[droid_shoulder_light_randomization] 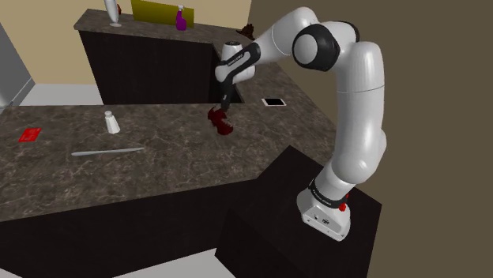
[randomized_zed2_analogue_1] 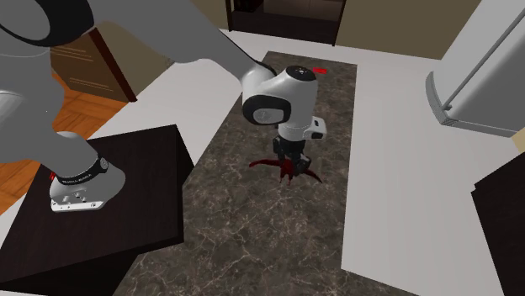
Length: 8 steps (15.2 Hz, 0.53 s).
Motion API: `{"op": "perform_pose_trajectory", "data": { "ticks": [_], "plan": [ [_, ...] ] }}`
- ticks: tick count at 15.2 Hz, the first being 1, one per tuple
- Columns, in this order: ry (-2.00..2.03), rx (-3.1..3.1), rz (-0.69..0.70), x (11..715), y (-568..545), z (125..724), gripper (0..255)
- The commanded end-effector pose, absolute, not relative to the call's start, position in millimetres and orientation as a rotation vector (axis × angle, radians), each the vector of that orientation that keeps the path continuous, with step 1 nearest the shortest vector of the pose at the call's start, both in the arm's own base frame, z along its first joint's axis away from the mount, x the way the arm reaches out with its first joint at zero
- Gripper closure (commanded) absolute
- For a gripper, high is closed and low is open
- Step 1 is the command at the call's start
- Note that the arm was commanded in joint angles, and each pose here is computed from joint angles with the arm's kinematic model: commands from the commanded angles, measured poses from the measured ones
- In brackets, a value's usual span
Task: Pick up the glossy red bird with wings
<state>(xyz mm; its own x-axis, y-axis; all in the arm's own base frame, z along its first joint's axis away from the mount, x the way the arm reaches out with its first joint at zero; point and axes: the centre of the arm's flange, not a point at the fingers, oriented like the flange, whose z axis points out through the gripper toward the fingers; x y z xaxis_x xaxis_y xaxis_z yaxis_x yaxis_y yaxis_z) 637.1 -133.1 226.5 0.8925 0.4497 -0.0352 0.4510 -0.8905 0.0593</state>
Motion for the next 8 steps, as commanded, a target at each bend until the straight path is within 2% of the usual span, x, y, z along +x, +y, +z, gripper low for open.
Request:
{"op": "perform_pose_trajectory", "data": {
  "ticks": [1,8],
  "plan": [
    [0.713,2.992,-0.032,636,-133,238,255],
    [0.713,2.992,-0.032,636,-133,265,255]
  ]
}}
